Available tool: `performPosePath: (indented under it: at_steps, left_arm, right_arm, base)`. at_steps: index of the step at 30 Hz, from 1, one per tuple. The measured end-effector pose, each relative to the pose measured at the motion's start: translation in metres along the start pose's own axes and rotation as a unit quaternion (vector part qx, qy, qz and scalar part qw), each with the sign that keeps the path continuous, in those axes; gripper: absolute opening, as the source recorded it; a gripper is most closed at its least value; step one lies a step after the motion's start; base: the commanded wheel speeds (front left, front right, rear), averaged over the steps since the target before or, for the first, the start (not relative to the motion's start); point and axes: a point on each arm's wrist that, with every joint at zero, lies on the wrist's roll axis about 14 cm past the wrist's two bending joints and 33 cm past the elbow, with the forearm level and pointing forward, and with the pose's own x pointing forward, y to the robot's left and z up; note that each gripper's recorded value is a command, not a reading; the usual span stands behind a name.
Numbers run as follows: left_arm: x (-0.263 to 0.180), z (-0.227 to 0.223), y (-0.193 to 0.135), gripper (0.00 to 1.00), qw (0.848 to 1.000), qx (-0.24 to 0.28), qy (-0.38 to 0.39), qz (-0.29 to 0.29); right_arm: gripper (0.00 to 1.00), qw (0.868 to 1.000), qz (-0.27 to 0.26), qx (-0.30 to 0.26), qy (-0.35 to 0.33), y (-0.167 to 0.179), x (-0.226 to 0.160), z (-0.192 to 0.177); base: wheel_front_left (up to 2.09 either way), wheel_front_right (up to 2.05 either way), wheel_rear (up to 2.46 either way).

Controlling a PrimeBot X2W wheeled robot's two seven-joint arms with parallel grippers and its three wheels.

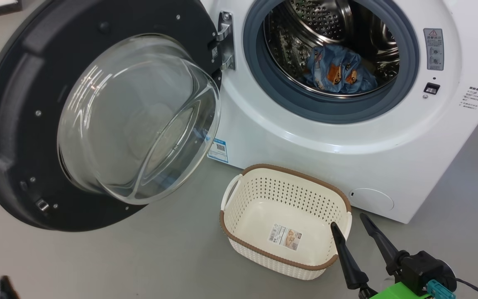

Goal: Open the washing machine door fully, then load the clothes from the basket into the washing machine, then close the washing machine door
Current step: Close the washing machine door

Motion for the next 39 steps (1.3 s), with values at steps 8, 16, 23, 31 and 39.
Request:
performPosePath:
  at_steps: [8, 16, 23, 31, 39]
  left_arm:
    - [0.043, 0.076, 0.023, 0.0, 0.979, -0.189, -0.073, 0.014]
    - [0.087, 0.14, 0.04, 0.0, 0.953, -0.291, -0.08, 0.015]
    - [0.117, 0.163, 0.012, 0.0, 0.934, -0.353, -0.057, -0.021]
    - [0.138, 0.169, -0.012, 0.0, 0.927, -0.372, -0.024, -0.035]
    - [0.154, 0.165, -0.041, 0.0, 0.926, -0.371, 0.015, -0.063]
  right_arm:
    - [1.0, 1.0, 0.002, 0.005, 0.007, 0.0, 0.002, -0.006]
    - [1.0, 1.0, 0.0, 0.007, 0.011, -0.002, 0.001, -0.009]
    - [1.0, 0.999, -0.01, 0.011, 0.029, -0.007, -0.009, -0.021]
    - [1.0, 0.999, -0.028, 0.009, 0.038, -0.018, -0.018, -0.026]
    - [1.0, 0.998, -0.041, -0.005, 0.047, -0.026, -0.027, -0.03]
  base:
    - [0.0, 0.0, 0.0]
    - [0.0, 0.0, 0.0]
    - [0.0, 0.0, 0.0]
    - [0.0, 0.0, 0.0]
    - [0.0, 0.0, 0.0]
